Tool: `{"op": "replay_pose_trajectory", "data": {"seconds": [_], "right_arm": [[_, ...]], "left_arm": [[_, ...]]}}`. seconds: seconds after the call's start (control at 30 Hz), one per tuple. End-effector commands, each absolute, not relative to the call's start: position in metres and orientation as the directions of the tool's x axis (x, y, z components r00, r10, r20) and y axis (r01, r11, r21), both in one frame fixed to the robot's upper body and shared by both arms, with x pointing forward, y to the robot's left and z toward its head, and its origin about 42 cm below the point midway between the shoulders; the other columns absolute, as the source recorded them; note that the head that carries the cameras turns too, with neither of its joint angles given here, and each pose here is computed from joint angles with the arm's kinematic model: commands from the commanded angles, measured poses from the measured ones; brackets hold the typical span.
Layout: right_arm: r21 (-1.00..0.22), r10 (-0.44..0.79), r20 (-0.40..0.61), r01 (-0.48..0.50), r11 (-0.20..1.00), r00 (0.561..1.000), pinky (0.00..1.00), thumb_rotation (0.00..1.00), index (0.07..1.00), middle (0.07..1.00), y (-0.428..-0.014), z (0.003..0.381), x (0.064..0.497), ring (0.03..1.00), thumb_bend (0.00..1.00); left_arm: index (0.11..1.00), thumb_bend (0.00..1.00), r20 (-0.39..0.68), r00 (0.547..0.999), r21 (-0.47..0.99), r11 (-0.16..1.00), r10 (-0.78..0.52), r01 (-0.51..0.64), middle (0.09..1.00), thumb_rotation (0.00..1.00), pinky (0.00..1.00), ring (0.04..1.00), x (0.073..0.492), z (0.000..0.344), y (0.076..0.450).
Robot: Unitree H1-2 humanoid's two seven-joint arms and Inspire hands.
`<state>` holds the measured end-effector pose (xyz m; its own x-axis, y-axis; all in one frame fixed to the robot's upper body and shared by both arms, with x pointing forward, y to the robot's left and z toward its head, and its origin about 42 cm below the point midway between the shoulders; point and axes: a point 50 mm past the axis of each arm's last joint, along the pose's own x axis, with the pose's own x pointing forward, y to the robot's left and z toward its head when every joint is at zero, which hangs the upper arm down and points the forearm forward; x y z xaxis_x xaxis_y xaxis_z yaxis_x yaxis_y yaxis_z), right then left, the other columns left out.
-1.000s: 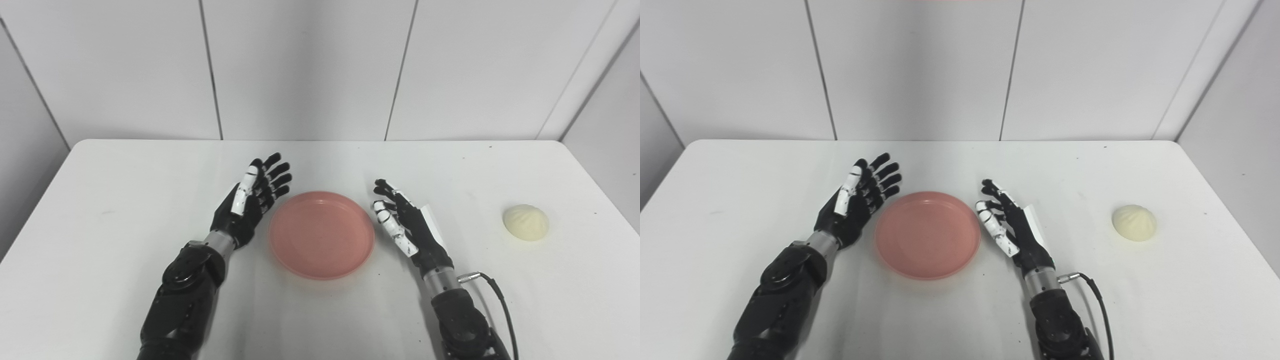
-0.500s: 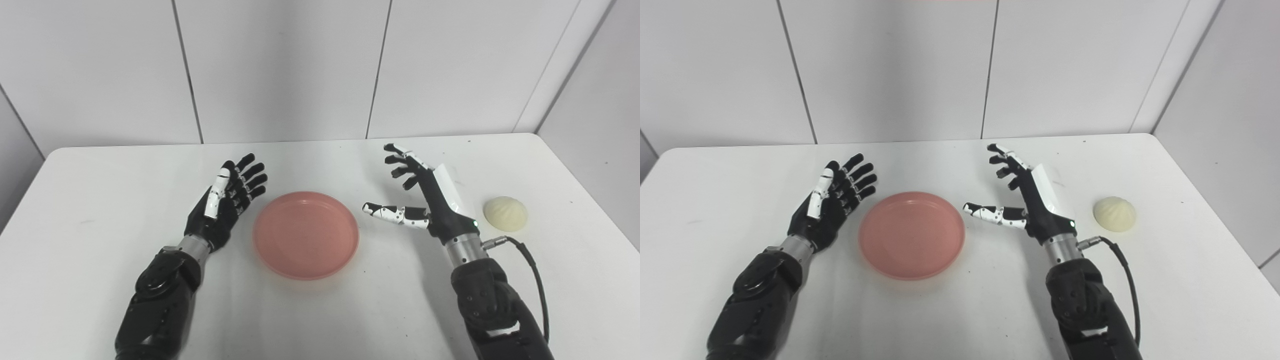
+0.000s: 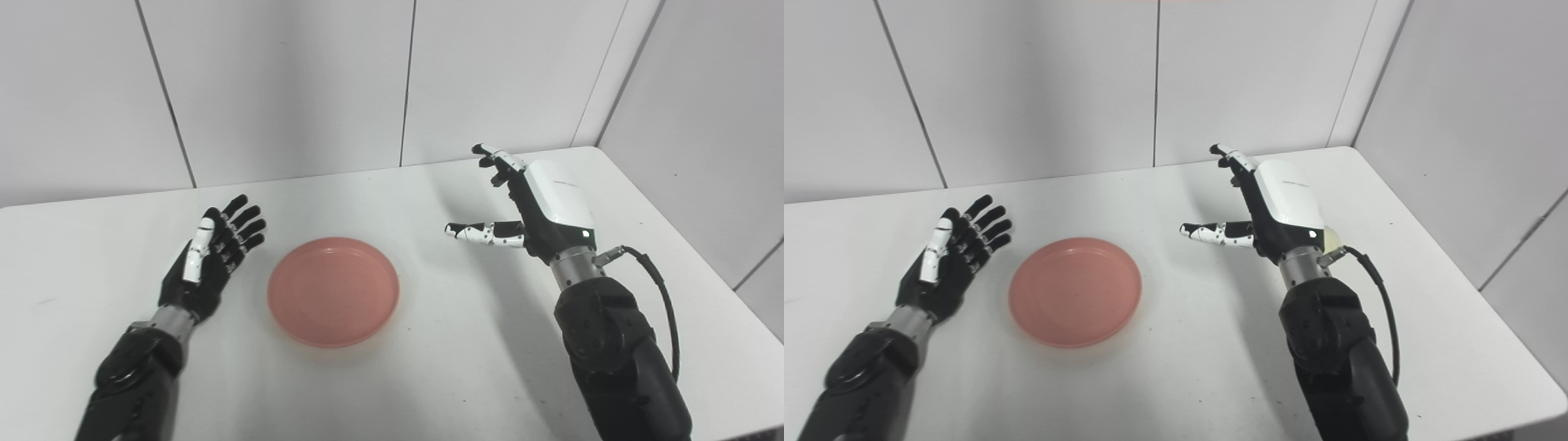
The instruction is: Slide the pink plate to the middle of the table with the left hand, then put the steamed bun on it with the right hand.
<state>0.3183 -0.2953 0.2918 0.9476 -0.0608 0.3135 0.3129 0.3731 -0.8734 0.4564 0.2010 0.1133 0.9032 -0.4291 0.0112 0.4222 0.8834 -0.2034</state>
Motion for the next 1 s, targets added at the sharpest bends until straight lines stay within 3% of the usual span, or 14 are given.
{"op": "replay_pose_trajectory", "data": {"seconds": [0.0, 0.13, 0.27, 0.5, 0.63, 0.97], "right_arm": [[-0.858, -0.093, 0.366, 0.375, 0.352, 0.926, 0.58, 0.38, 0.803, 0.762, -0.302, 0.315, 0.315, 0.703, 0.85], [-0.875, -0.154, 0.332, 0.365, 0.318, 0.931, 0.62, 0.33, 0.793, 0.778, -0.315, 0.319, 0.311, 0.732, 0.84], [-0.899, -0.231, 0.287, 0.344, 0.271, 0.930, 0.60, 0.39, 0.799, 0.771, -0.328, 0.320, 0.309, 0.723, 0.85], [-0.905, -0.313, 0.234, 0.324, 0.275, 0.921, 0.58, 0.36, 0.794, 0.771, -0.349, 0.322, 0.306, 0.699, 0.83], [-0.906, -0.358, 0.212, 0.320, 0.277, 0.909, 0.61, 0.36, 0.799, 0.819, -0.358, 0.319, 0.308, 0.748, 0.83], [-0.921, -0.380, 0.179, 0.290, 0.259, 0.908, 0.65, 0.32, 0.777, 0.816, -0.369, 0.306, 0.320, 0.761, 0.84]], "left_arm": [[0.897, 0.54, -0.243, 0.889, -0.259, 0.909, -0.388, 0.326, 0.905, 0.95, 0.90, 0.889, 0.417, 0.044, 0.225], [0.898, 0.54, -0.241, 0.887, -0.267, 0.905, -0.395, 0.330, 0.904, 0.94, 0.90, 0.886, 0.418, 0.040, 0.232], [0.905, 0.53, -0.236, 0.884, -0.272, 0.901, -0.404, 0.339, 0.912, 0.96, 0.90, 0.893, 0.419, 0.039, 0.237], [0.893, 0.54, -0.234, 0.886, -0.278, 0.901, -0.401, 0.334, 0.896, 0.93, 0.89, 0.878, 0.419, 0.037, 0.244], [0.888, 0.56, -0.234, 0.885, -0.279, 0.900, -0.402, 0.335, 0.894, 0.90, 0.87, 0.873, 0.418, 0.038, 0.248], [0.872, 0.55, -0.233, 0.885, -0.246, 0.905, -0.402, 0.347, 0.869, 0.91, 0.85, 0.849, 0.417, 0.036, 0.259]]}}
